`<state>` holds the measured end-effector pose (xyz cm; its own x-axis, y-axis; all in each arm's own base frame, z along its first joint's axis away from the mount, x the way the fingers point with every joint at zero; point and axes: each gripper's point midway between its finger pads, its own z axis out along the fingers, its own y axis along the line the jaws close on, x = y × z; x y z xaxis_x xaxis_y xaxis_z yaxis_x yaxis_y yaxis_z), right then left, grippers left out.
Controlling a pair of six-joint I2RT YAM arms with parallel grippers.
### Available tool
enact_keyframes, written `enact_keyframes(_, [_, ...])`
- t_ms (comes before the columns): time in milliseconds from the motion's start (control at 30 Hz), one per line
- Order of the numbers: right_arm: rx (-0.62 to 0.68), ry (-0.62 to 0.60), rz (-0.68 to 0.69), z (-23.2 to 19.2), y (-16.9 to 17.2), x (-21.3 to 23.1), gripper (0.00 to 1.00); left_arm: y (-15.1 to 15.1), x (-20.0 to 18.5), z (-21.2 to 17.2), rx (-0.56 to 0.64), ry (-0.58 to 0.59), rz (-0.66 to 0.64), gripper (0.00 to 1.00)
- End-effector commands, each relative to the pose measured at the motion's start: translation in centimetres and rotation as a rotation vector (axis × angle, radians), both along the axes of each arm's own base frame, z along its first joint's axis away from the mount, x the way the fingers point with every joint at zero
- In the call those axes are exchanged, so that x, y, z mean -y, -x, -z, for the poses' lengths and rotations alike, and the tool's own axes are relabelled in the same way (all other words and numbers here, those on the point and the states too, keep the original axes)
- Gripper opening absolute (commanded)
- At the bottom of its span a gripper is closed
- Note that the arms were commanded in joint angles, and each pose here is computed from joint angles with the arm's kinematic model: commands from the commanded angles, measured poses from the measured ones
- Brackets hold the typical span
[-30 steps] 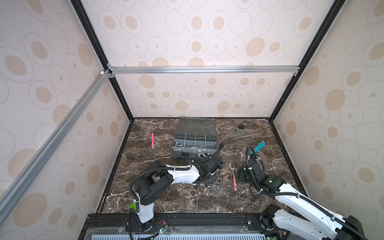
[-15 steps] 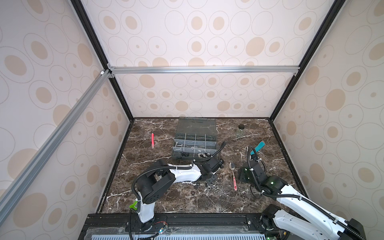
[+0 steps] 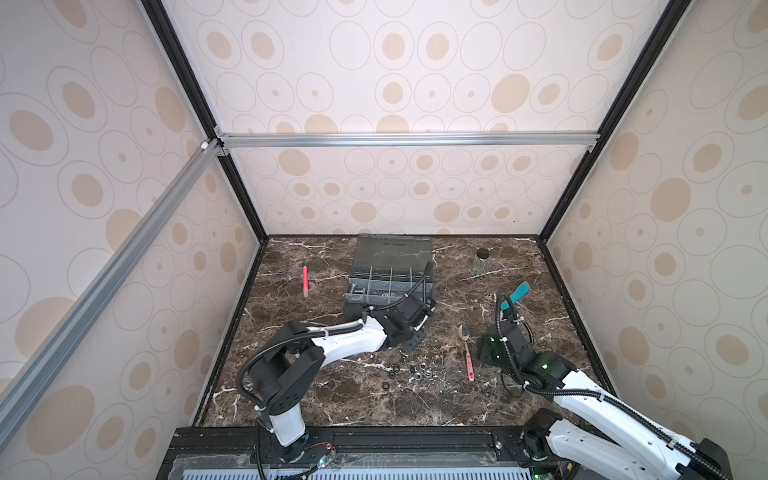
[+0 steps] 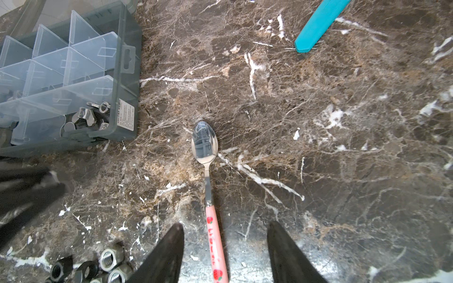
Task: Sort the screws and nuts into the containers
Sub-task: 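Carry the nut with the left gripper into the nut compartment, release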
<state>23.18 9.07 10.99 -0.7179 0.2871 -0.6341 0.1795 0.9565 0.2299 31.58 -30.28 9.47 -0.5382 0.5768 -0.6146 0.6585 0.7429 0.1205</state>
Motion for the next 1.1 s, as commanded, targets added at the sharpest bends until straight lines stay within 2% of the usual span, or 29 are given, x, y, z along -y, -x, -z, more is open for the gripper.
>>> enact_keyframes(0, [-0.003, 0.009, 0.032, 0.4, 0.2, 0.7, 0.58, -3.7, -2.4, -4.6, 0.073, 0.106, -0.101, 0.21])
enact_keyframes(233, [-0.005, 0.007, 0.028, 0.3, 0.0, 0.5, 0.58, -10.0, -7.4, -4.9, 0.056, 0.193, -0.275, 0.21])
enact_keyframes(500, [-0.002, 0.002, 0.032, -0.1, 0.1, 0.6, 0.58, -14.6, -8.7, -2.8, 0.016, 0.209, -0.347, 0.21])
enact_keyframes(667, [0.000, 0.011, 0.037, -0.3, 0.2, 0.8, 0.58, -15.5, -8.7, -1.9, -0.004, 0.222, -0.351, 0.22])
enact_keyframes(833, [0.000, 0.015, 0.039, -0.3, 0.2, 0.9, 0.58, -15.3, -8.8, -1.8, -0.010, 0.243, -0.364, 0.44])
enact_keyframes(1067, [-0.005, 0.009, 0.045, -0.1, 0.4, 1.0, 0.58, -14.1, -9.4, -3.2, 0.015, 0.278, -0.373, 0.46])
